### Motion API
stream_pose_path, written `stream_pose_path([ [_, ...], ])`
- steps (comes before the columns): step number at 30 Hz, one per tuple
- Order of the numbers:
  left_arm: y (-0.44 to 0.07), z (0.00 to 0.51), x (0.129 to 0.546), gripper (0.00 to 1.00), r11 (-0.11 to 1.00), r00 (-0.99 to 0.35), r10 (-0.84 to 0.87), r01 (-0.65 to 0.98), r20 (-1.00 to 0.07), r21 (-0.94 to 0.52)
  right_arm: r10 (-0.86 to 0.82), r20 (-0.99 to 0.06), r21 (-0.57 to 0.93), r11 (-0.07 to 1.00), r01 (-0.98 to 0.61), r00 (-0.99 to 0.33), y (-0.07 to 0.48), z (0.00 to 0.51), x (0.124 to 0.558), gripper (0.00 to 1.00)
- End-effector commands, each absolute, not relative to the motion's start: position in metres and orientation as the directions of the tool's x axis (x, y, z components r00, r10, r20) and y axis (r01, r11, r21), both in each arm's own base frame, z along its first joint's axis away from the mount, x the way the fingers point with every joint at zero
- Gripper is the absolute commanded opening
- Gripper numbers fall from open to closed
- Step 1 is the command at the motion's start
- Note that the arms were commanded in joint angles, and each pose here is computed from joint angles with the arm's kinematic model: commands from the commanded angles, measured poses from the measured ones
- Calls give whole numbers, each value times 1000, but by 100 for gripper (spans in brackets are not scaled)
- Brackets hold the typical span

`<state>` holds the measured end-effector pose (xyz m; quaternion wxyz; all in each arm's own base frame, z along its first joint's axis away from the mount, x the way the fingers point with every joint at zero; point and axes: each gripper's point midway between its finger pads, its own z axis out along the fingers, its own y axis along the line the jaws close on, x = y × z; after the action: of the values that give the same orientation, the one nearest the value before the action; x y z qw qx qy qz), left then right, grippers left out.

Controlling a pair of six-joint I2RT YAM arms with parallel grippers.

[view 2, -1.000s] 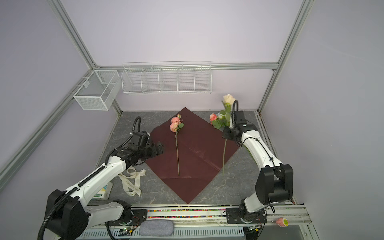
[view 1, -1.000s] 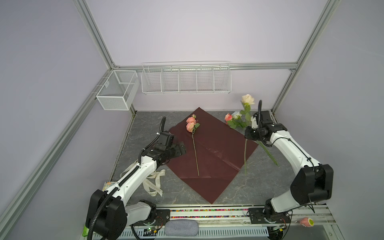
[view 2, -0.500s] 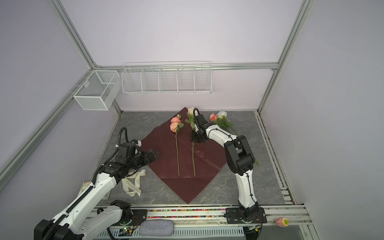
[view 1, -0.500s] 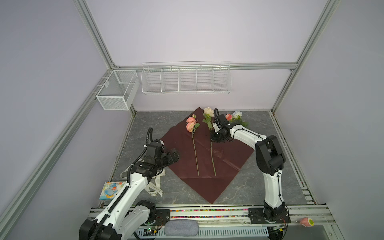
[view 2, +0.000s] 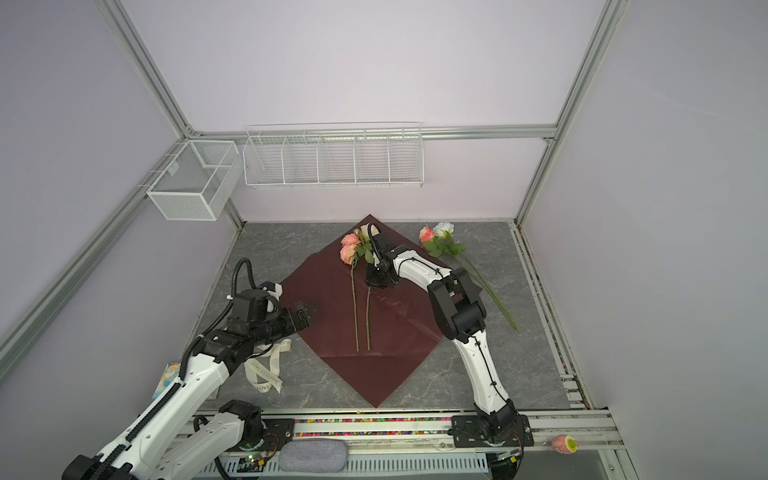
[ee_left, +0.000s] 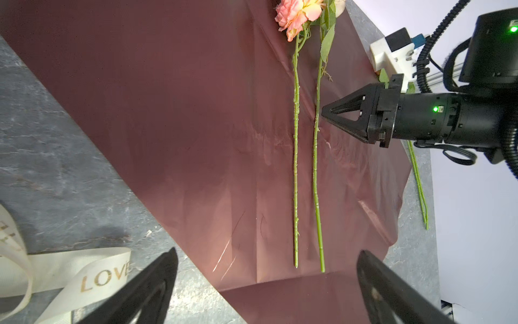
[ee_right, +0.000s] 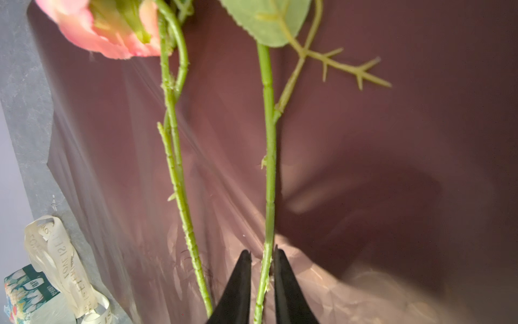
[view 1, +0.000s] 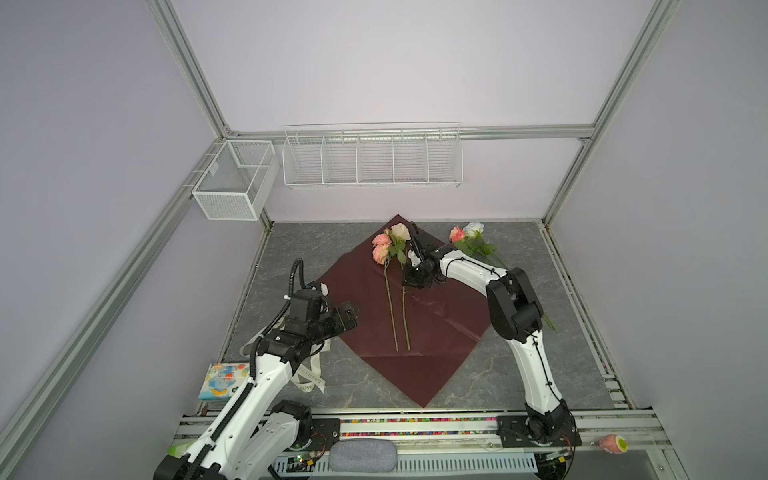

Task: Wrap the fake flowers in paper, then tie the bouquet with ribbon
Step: 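Carry the cream rose onto the paper beside the pink flower and release, then move the right gripper to the flowers and grasp a pink rose stem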

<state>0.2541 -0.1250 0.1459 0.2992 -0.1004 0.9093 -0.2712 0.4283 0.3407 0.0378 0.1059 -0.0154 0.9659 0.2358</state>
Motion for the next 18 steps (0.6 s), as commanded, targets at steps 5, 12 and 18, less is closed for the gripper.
stream_pose_path([
  [5,-136,161,256,99,816,-805,-297,65,-513,-574,-12,-295,438,887,-147,-956,328,91,415,33],
  [12,-176,170,263,100,679,-841,-296,148,-453,-719,-87,-413,179,968,-175,-907,236,106,402,44],
  [18,-199,173,264,100,695,-851,-206,220,-483,-684,6,-367,131,990,-46,-930,125,95,401,47],
])
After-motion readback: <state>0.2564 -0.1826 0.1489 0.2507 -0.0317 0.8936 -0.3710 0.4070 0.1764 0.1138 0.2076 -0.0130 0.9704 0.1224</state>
